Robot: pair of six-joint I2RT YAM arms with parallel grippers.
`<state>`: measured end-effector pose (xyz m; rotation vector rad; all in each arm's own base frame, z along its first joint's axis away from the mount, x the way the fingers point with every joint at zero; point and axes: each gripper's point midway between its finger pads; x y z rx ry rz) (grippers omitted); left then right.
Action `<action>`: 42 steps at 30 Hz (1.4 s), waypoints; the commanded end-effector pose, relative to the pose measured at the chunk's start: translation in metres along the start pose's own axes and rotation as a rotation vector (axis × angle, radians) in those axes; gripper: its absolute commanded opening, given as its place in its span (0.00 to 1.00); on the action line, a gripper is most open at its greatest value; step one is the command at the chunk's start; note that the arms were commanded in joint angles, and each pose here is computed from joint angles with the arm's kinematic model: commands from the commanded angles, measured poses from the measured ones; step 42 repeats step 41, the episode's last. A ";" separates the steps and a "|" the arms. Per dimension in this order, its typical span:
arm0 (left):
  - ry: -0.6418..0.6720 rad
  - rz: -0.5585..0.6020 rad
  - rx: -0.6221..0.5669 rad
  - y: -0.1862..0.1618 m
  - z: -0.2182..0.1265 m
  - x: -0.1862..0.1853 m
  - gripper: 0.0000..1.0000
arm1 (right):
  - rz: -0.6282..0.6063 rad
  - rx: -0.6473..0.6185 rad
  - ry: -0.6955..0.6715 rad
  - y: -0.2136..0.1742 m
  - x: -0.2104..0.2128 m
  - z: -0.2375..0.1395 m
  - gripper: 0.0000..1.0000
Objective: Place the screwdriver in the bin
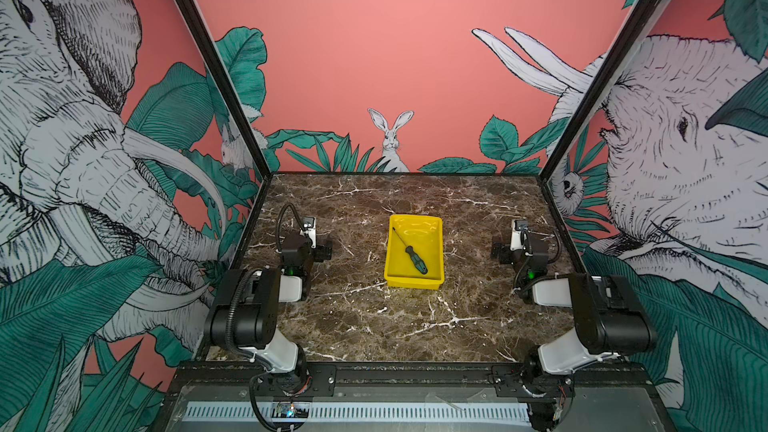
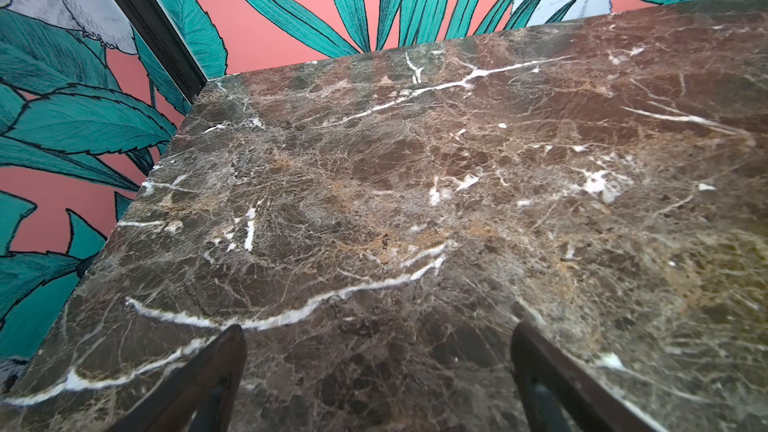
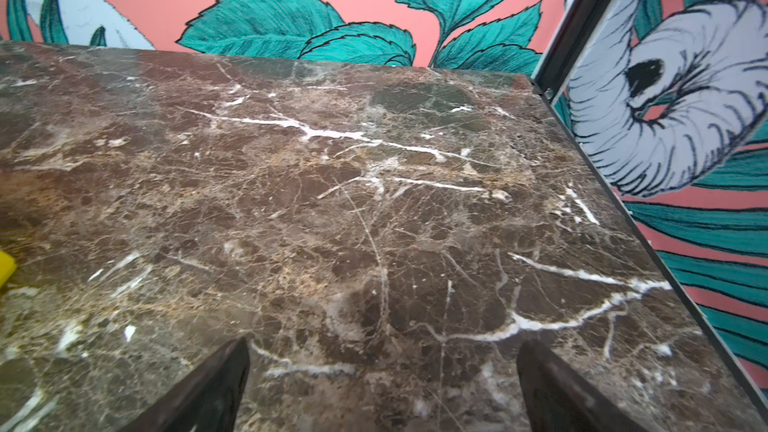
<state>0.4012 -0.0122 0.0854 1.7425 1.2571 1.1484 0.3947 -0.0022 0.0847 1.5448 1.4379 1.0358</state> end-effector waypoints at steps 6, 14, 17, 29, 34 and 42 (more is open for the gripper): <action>0.002 -0.007 -0.021 0.009 -0.001 0.002 1.00 | -0.002 -0.032 -0.032 0.009 -0.002 0.001 0.99; 0.002 -0.007 -0.020 0.009 -0.001 0.002 1.00 | -0.012 -0.028 -0.027 0.008 0.001 0.001 0.99; 0.002 -0.007 -0.019 0.009 -0.001 0.002 1.00 | -0.013 -0.028 -0.027 0.008 0.000 0.001 0.99; 0.003 -0.008 -0.020 0.009 -0.001 0.002 1.00 | -0.013 -0.033 -0.023 0.009 0.001 0.001 0.99; 0.001 -0.007 -0.021 0.009 -0.001 0.002 1.00 | -0.010 -0.019 -0.016 0.009 0.001 0.003 0.99; 0.001 -0.007 -0.021 0.009 -0.001 0.001 1.00 | -0.010 -0.032 -0.021 0.009 0.001 0.001 0.99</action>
Point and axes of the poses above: each gripper's point midway between its finger pads, its own z axis out along the fingers, its own x axis along the line the jaws close on, y = z × x, and after that the axes turned 8 degrees about z, right-handed
